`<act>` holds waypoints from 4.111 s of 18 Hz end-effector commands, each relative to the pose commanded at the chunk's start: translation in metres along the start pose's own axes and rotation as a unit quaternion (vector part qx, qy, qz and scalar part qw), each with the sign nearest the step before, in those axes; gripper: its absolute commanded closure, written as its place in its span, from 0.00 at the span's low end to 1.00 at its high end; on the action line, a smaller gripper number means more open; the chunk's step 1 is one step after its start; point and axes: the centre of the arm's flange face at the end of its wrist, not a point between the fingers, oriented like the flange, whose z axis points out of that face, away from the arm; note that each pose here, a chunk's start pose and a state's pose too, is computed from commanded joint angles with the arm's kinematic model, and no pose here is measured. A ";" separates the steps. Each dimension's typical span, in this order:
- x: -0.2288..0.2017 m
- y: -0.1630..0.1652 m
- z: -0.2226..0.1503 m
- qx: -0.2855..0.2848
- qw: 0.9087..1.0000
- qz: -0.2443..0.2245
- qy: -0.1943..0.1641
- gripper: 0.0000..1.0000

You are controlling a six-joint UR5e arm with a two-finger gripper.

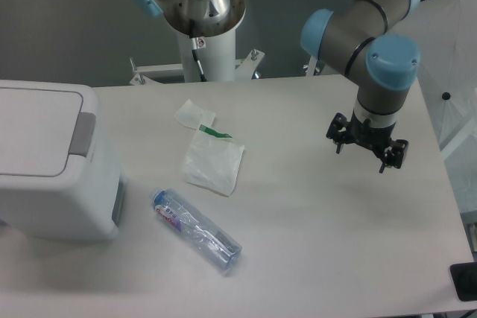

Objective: Open the trash can

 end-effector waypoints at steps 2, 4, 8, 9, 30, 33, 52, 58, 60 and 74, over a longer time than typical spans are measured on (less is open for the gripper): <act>0.010 -0.014 -0.004 0.007 0.999 -0.032 0.001 0.00; 0.024 -0.032 -0.006 0.008 0.999 -0.035 0.001 0.00; 0.053 -0.064 -0.034 0.029 0.995 -0.100 0.001 0.00; 0.059 -0.071 -0.043 0.037 0.992 -0.119 0.005 0.00; 0.247 -0.189 -0.218 0.191 0.961 -0.149 0.132 0.00; 0.265 -0.197 -0.218 0.191 0.963 -0.134 0.137 0.00; 0.286 -0.199 -0.201 0.174 0.965 -0.123 0.150 0.00; 0.290 -0.199 -0.204 0.176 0.965 -0.124 0.150 0.00; 0.291 -0.200 -0.201 0.173 0.965 -0.124 0.151 0.00; 0.292 -0.202 -0.196 0.171 0.966 -0.123 0.152 0.00</act>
